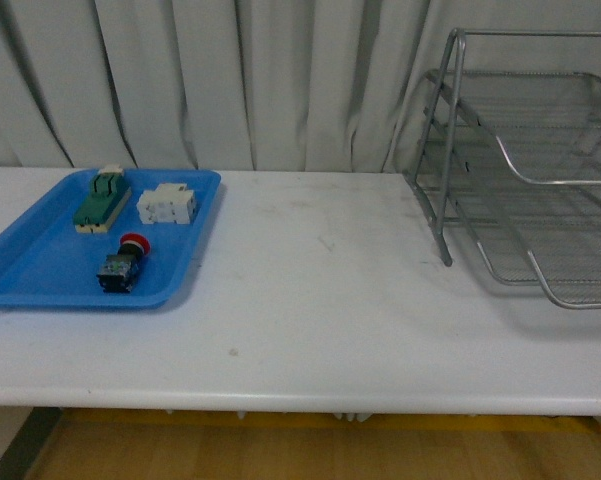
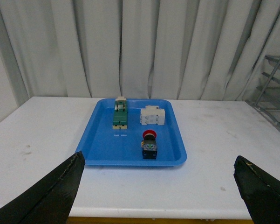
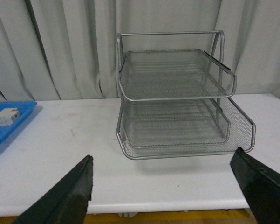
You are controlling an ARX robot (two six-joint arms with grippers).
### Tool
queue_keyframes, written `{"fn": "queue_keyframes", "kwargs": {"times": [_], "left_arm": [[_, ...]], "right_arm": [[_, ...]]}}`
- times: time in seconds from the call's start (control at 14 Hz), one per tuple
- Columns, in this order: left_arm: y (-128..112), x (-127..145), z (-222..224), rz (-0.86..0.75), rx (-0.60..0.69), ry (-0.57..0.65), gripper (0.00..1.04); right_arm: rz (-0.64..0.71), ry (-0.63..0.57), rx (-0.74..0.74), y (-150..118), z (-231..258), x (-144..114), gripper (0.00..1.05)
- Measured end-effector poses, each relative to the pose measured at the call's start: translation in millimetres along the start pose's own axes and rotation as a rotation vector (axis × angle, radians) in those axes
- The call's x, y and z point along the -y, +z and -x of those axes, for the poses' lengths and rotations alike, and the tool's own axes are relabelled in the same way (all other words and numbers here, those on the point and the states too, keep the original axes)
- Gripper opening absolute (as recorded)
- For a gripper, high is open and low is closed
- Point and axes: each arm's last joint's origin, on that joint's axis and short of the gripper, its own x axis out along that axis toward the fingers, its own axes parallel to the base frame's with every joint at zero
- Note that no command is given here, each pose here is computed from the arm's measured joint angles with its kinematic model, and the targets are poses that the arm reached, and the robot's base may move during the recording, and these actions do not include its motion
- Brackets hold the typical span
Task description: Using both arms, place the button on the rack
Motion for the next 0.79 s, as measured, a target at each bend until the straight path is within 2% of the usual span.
{"fn": "queue_keyframes", "kwargs": {"times": [0.07,0.21,0.29,0.36,0.43,0.5,0.64,0.79], "left_arm": [[0,0,0,0.000,0.000,0.000,0.98],[0,0,0,0.000,0.000,0.000,0.98],[-1,0,1,0.019,-0.071,-0.013,0.98],[2,3,0,0.104,-0.280,-0.041,0.98],[12,9,-3,0.174,-0.391,-0.059,0.98],[25,13,-8,0.234,-0.362,-0.115,0.98],[55,15,-35,0.282,-0.246,-0.132,0.98],[56,21,-82,0.272,-0.276,-0.161,0.98]], "right_arm": [[0.000,0.000,0.000,0,0,0,0.99],[0.000,0.000,0.000,0,0,0,0.98],[0.000,0.000,0.000,0,0,0,0.98],[0.000,0.000,0.001,0,0,0,0.98],[0.000,0.000,0.000,0,0,0,0.98],[0.000,-0.001,-0.001,0,0,0,0.98],[0.000,-0.001,0.000,0,0,0,0.98],[0.000,-0.001,0.000,0,0,0,0.98]]}}
